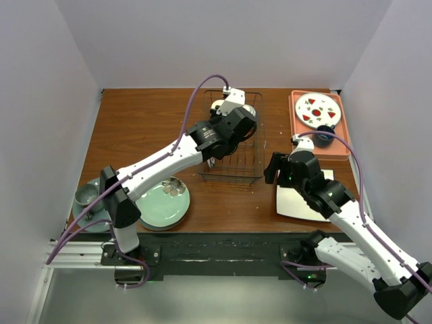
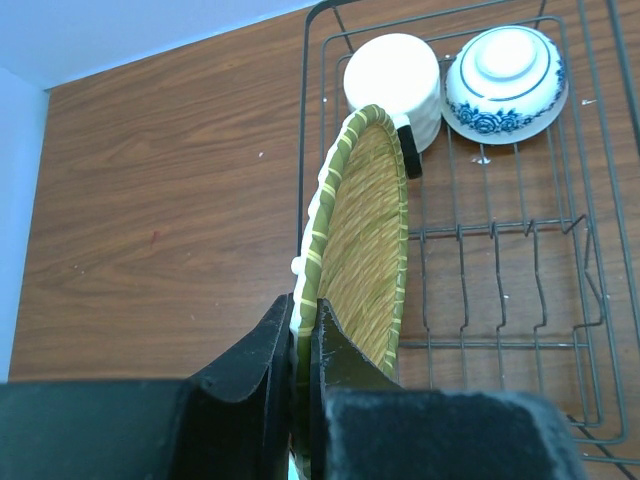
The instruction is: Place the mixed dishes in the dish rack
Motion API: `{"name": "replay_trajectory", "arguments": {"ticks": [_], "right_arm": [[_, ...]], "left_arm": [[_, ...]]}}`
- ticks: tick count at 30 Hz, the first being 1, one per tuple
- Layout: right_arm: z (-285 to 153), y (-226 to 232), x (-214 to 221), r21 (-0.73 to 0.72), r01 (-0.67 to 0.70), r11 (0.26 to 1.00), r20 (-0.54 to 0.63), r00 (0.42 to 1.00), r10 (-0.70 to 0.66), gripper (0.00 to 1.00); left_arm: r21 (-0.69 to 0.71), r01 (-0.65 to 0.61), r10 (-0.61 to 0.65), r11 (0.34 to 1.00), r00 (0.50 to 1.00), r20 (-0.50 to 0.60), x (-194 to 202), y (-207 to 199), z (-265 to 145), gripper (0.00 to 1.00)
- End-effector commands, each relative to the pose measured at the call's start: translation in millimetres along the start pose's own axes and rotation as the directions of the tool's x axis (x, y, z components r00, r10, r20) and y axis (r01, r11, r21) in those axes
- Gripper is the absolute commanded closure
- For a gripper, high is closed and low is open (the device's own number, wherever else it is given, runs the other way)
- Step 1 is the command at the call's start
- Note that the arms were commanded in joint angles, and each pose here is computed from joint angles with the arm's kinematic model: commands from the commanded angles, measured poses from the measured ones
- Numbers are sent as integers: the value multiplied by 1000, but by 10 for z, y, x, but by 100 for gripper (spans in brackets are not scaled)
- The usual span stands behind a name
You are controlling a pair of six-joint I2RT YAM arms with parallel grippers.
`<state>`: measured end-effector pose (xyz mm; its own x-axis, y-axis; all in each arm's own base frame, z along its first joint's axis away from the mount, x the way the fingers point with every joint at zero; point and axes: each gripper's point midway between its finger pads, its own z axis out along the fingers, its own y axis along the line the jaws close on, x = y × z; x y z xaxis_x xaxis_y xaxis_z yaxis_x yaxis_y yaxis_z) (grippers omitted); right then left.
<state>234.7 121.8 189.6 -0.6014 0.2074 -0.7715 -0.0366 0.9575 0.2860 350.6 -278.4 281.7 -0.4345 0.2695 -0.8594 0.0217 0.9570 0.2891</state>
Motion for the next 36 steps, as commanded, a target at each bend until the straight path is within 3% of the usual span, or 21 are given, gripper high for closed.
{"name": "replay_trajectory", "arguments": {"ticks": [1,26,36], "right_arm": [[17,16,-47,-1,-32,999,34,999,32,23],[28,-121,169,27,-54,998,7,999,54,22],[22,-114,187,21,-62,998,3,998,62,22]], "left_arm": [[-50,44,-41,998,998,50,-116,29,20,100],[-100,-11,6,995,999,-41,455,-359,447,100],[-114,3,-13,994,996,-90,654,-319,540,78]]}}
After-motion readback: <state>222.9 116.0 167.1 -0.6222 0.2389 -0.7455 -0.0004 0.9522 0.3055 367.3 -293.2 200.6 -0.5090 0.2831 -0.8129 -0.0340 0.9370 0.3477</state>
